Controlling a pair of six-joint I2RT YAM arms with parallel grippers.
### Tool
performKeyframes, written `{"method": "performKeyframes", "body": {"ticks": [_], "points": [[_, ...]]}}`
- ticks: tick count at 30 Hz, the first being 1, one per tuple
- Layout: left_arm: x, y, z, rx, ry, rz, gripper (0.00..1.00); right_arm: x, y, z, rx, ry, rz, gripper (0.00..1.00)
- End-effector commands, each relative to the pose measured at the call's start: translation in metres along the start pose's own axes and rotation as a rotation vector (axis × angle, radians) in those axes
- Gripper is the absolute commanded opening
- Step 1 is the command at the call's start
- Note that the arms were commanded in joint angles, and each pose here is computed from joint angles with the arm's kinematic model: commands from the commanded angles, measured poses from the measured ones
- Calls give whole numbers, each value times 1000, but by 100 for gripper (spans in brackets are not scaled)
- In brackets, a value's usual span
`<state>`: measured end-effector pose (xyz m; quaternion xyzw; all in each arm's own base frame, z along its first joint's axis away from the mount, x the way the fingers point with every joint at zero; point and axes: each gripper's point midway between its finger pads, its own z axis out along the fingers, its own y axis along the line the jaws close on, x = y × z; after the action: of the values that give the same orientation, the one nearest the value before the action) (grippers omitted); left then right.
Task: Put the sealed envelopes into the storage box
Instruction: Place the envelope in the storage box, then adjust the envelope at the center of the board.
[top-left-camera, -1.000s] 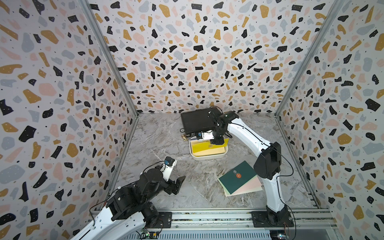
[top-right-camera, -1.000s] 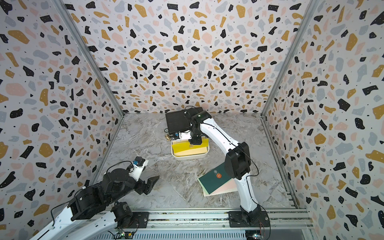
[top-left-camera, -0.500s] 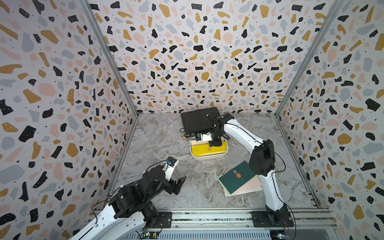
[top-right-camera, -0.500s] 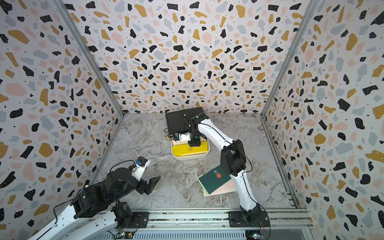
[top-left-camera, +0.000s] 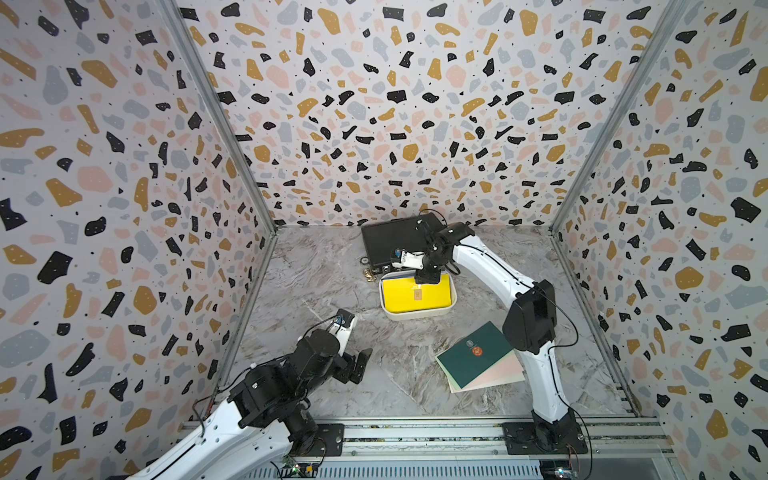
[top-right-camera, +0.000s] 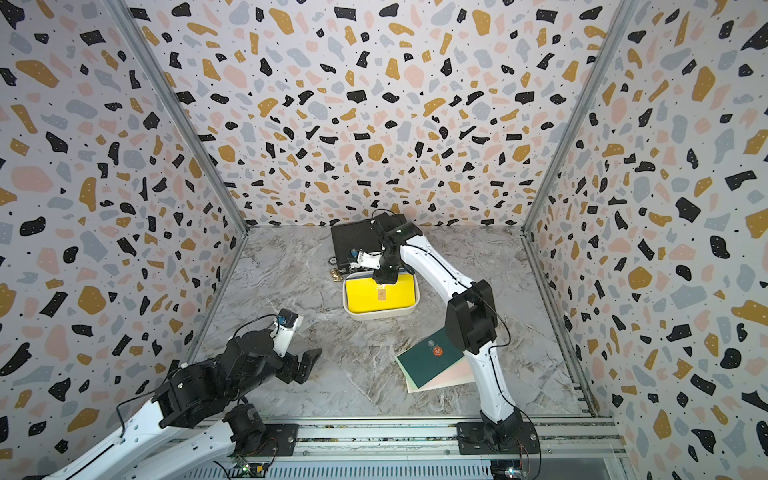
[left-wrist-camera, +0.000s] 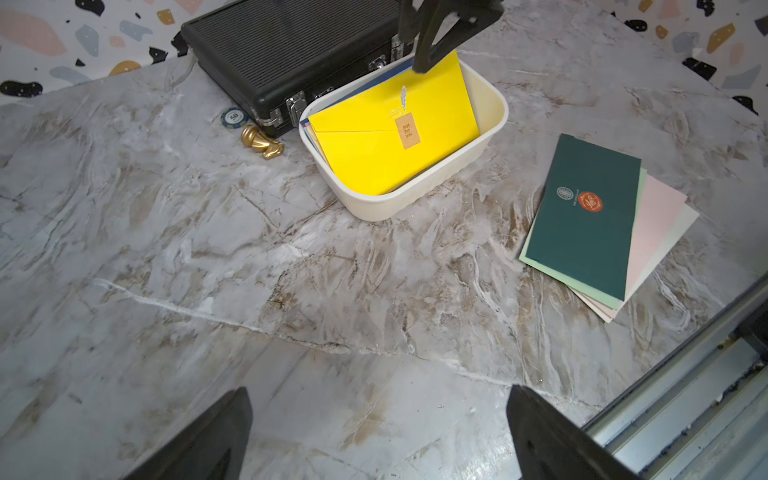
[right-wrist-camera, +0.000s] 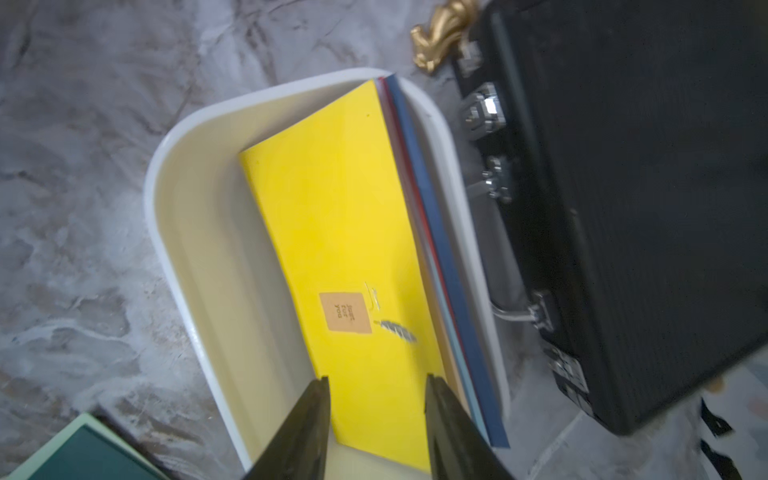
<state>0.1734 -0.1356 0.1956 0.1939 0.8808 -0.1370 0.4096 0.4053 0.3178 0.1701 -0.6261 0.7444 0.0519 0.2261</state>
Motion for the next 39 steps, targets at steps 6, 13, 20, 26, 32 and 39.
{"method": "performKeyframes", "body": {"ticks": [6, 13, 20, 26, 32, 39], "points": [[19, -53, 54, 273, 17, -408, 88, 93, -50, -121, 522, -258, 932, 41], [59, -73, 103, 277, 229, -455, 75, 192, 20, -68, 390, -215, 1252, 43], [80, -95, 126, 318, 323, -489, 75, 258, 38, -40, 417, 9, 1351, 45], [96, -106, 138, 323, 374, -520, 75, 292, 44, -17, 384, 142, 1478, 50], [104, -118, 148, 343, 420, -509, 75, 296, 57, -2, 308, 165, 1525, 50], [110, -129, 158, 363, 447, -522, 76, 288, 79, 21, 157, 180, 1586, 48]]}}
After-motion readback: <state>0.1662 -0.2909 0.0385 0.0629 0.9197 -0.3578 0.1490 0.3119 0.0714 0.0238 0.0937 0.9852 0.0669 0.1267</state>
